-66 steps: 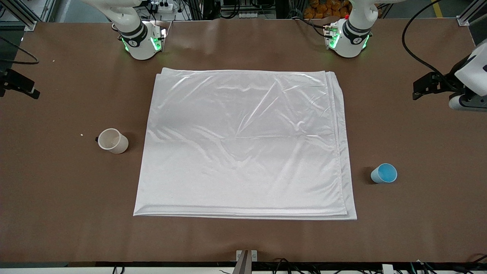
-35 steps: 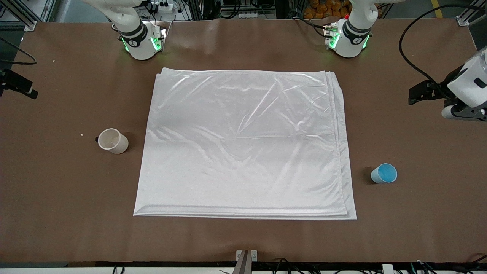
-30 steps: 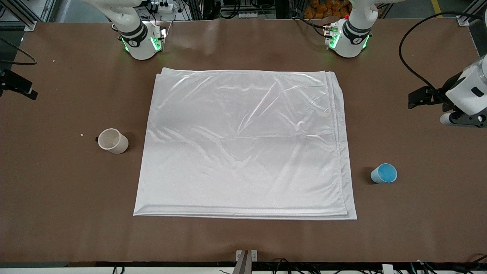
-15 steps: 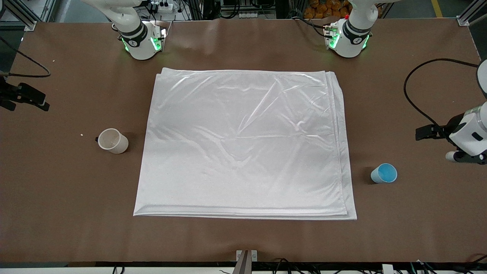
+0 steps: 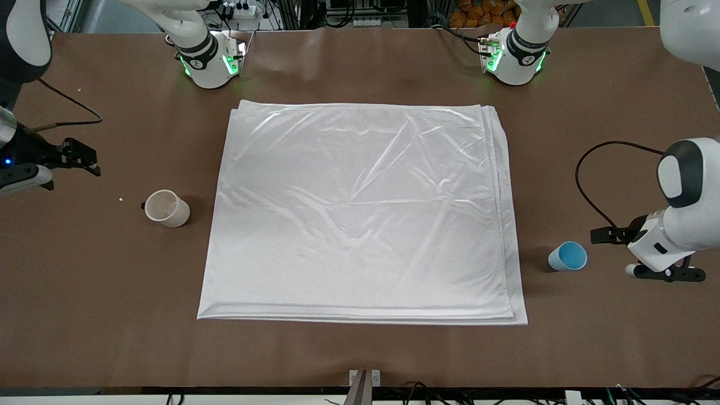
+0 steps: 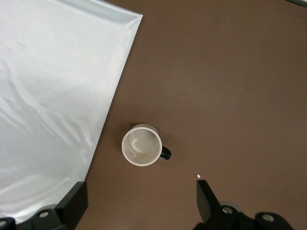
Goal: Place blue cup into white mug on cloth
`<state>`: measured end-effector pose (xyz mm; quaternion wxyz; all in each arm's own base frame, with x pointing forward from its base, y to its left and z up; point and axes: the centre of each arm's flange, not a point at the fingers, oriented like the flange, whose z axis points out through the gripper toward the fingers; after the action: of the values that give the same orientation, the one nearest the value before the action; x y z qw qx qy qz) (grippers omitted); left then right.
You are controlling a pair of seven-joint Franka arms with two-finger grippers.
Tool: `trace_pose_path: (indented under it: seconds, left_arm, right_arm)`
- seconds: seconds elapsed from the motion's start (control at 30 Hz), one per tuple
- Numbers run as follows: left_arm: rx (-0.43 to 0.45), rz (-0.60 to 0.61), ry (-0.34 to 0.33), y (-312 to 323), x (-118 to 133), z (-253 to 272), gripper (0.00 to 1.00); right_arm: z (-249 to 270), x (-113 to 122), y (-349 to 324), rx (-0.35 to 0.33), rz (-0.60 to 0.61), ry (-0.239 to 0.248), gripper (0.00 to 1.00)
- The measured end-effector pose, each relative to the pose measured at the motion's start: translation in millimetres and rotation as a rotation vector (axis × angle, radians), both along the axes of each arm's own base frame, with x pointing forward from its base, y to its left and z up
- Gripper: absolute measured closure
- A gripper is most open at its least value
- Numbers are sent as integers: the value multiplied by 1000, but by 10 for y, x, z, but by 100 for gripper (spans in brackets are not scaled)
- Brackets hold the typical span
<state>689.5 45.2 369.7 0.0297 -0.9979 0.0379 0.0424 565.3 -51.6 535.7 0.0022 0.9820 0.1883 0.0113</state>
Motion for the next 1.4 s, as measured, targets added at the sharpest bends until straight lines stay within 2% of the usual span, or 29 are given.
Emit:
trace_pose_path:
  seconds: [0.47,0.7,1.07,1.4]
  left_arm:
    - [-5,-4,-46,96,192,-800,0]
    - [-7,-17,-48,163,209,-1009,0]
    - [-9,-25,-28,162,196,-1166,0]
    - [-12,-26,4,159,168,-1468,0]
  right_arm:
    - [-610,-30,-27,-10,266,-14,0]
    - [-956,-24,-124,-17,435,-12,0]
    - [-1337,7,-248,-11,694,20,0]
    - [-1842,-93,-347,-30,890,11,0]
